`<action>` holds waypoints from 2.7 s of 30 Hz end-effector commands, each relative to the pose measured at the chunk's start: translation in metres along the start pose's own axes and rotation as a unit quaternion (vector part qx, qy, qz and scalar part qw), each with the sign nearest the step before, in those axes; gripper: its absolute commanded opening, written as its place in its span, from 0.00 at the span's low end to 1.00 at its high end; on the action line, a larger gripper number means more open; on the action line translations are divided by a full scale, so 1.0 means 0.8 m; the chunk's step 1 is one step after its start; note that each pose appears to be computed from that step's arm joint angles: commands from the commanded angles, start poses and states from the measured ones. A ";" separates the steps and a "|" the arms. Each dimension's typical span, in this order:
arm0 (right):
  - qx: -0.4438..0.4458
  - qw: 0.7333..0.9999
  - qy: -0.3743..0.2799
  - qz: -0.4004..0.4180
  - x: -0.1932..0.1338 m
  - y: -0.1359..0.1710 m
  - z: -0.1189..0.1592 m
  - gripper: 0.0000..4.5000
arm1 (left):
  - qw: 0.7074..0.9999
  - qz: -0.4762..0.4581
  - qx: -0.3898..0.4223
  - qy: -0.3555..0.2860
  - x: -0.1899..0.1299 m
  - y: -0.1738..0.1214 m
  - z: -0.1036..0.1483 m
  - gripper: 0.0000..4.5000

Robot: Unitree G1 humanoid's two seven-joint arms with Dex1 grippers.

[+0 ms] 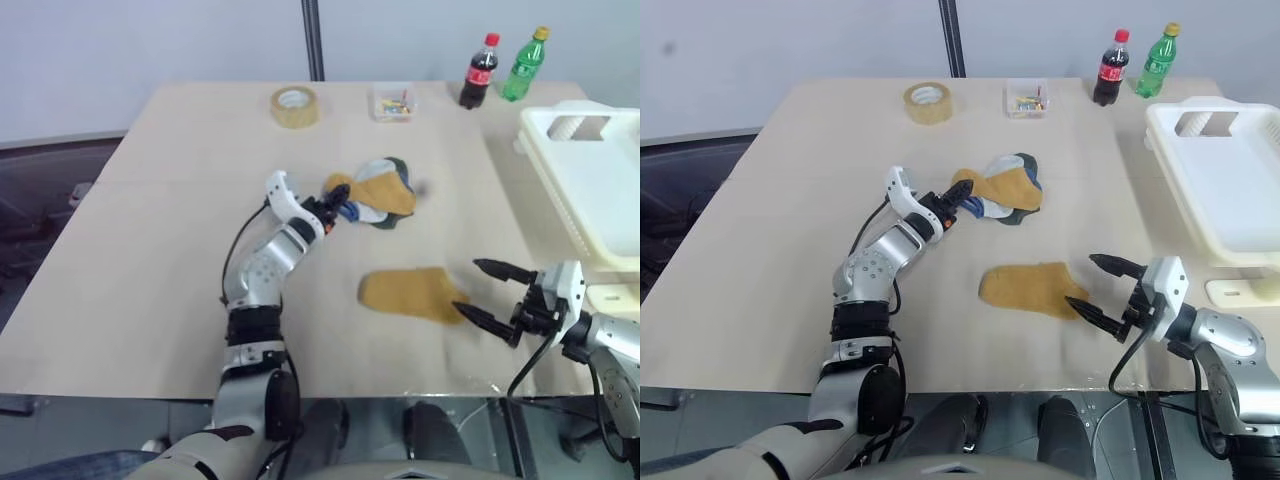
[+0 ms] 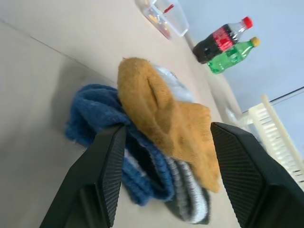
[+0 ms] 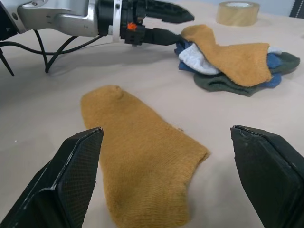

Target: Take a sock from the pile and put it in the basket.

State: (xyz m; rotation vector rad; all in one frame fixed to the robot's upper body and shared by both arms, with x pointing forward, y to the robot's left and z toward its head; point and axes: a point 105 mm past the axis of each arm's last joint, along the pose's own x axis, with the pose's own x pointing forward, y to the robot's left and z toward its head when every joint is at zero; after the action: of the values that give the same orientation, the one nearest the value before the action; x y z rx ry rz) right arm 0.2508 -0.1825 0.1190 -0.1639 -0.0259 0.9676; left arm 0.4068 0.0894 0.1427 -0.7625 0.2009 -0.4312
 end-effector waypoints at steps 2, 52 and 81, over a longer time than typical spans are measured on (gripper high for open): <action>-0.018 1.000 -0.011 -0.004 0.000 0.000 0.009 1.00 | 1.000 -0.009 0.002 -0.010 0.006 -0.006 0.008 0.67; -0.008 1.000 -0.013 -0.006 0.013 0.015 -0.008 1.00 | 0.992 -0.059 -0.098 -0.047 -0.021 0.006 0.041 0.67; -0.016 1.000 0.003 0.008 0.011 0.024 -0.016 1.00 | 0.993 -0.051 -0.100 -0.035 0.025 0.006 0.016 0.55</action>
State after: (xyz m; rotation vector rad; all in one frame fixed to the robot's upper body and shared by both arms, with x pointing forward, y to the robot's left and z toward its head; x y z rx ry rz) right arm 0.2436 -0.1674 0.0970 -0.1747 -0.0033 0.9733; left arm 0.4285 0.0921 0.1341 -0.9818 0.1879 -0.4561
